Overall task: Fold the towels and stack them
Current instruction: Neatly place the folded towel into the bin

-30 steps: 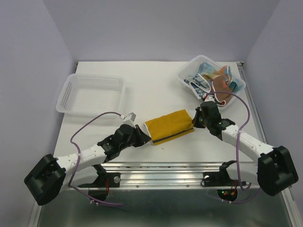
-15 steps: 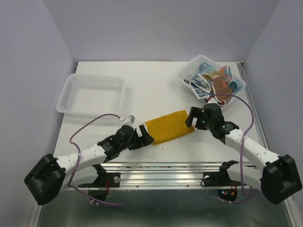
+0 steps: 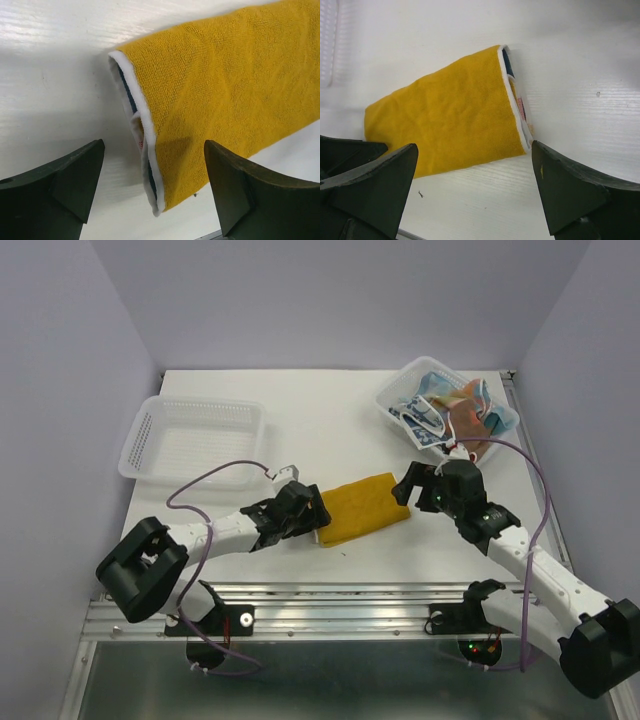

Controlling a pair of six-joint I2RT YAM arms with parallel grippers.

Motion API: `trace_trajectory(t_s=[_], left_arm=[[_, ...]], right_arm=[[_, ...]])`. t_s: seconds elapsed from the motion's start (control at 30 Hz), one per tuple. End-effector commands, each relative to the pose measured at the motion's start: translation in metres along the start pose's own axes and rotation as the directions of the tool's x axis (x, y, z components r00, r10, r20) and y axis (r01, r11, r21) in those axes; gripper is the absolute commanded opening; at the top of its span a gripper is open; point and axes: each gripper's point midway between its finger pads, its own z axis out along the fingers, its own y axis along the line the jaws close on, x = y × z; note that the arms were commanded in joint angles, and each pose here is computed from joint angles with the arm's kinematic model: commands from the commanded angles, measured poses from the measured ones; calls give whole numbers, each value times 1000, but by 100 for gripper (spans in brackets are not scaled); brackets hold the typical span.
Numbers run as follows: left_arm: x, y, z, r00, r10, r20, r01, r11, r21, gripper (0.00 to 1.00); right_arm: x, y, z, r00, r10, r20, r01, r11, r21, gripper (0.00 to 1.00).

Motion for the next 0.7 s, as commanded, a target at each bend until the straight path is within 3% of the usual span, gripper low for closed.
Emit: trace_trajectory(t_s=[0.0, 0.17, 0.43, 0.63, 0.67], left_arm=[[-2, 3, 6, 1000, 0, 2, 0, 998, -58, 88], [7, 5, 14, 999, 39, -14, -40, 993, -114, 76], [13, 26, 23, 996, 92, -18, -94, 954, -285, 65], [19, 36, 35, 989, 135, -58, -147, 921, -361, 45], [17, 36, 37, 988, 146, -56, -156, 917, -368, 37]], right_arm=[[4, -2, -2, 1000, 12, -2, -12, 1000, 3, 100], [4, 2, -2, 1000, 19, -3, -19, 1000, -14, 100], [1, 7, -8, 1000, 17, 22, -16, 999, -52, 100], [-3, 6, -13, 999, 24, 43, -22, 999, -47, 100], [-3, 6, -14, 999, 24, 43, -22, 999, -45, 100]])
